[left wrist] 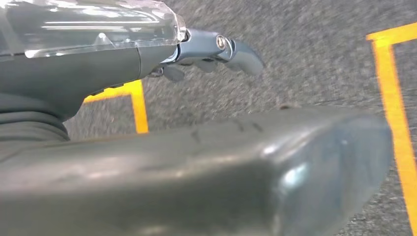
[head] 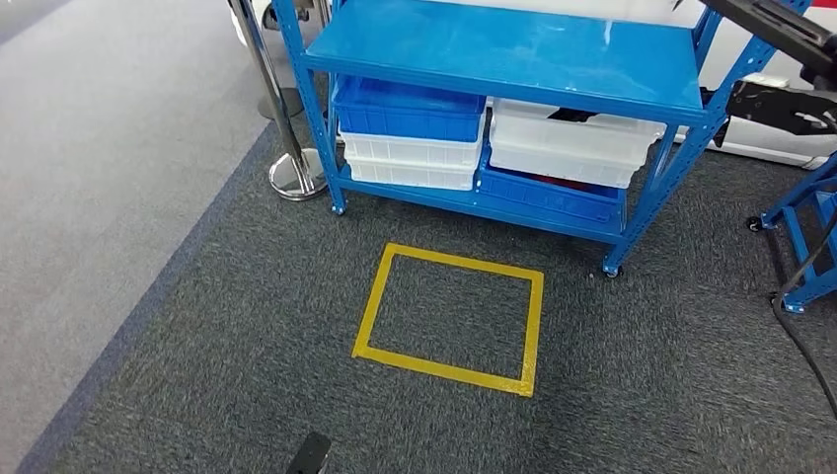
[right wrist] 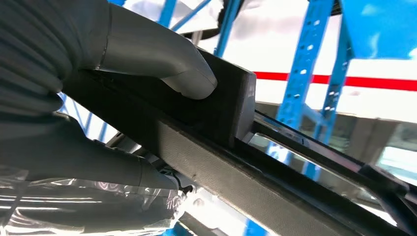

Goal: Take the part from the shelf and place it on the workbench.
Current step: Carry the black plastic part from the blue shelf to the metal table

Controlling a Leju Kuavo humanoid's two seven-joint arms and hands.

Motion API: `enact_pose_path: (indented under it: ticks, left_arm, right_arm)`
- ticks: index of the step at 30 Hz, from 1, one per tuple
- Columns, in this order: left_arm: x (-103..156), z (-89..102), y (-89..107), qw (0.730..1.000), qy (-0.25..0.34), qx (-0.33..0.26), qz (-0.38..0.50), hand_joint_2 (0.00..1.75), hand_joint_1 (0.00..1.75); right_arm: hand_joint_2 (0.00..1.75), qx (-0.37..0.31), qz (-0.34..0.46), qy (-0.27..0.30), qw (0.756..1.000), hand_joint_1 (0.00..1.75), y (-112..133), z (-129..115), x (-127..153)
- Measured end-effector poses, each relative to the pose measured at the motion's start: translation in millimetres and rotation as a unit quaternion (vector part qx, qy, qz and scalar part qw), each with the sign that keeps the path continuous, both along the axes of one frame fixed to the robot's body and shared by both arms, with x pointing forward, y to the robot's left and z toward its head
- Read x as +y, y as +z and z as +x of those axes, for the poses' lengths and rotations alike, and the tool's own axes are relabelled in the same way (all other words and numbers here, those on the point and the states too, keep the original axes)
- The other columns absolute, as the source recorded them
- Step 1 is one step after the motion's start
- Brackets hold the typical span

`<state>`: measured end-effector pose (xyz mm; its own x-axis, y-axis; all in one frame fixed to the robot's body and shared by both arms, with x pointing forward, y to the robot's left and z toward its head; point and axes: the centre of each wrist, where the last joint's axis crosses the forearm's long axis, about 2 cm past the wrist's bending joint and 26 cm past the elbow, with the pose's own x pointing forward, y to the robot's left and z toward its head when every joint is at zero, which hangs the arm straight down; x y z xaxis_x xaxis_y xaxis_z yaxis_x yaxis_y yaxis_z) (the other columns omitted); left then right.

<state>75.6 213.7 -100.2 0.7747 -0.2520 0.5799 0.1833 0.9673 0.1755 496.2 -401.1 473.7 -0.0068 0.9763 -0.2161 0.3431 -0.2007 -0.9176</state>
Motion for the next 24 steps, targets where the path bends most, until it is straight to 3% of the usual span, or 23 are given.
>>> enact_pose_path:
  ticks: [7, 11, 24]
  left_arm:
    - [-2, 3.2, 0.8, 1.000, -0.002, -0.003, -0.001, 0.00, 0.00]
    - [-3, 1.8, 0.8, 1.000, -0.004, -0.003, -0.005, 0.00, 0.00]
    - [-3, 4.2, 1.0, 1.000, -0.005, -0.004, -0.011, 0.00, 0.00]
  right_arm:
    - [1.75, 0.008, 0.003, -0.016, 1.000, 1.75, 20, -5, -9]
    - [1.75, 0.025, 0.014, -0.016, 0.999, 1.75, 19, -7, -18]
    - [1.75, 0.042, 0.018, 0.000, 0.999, 1.75, -26, -7, -22]
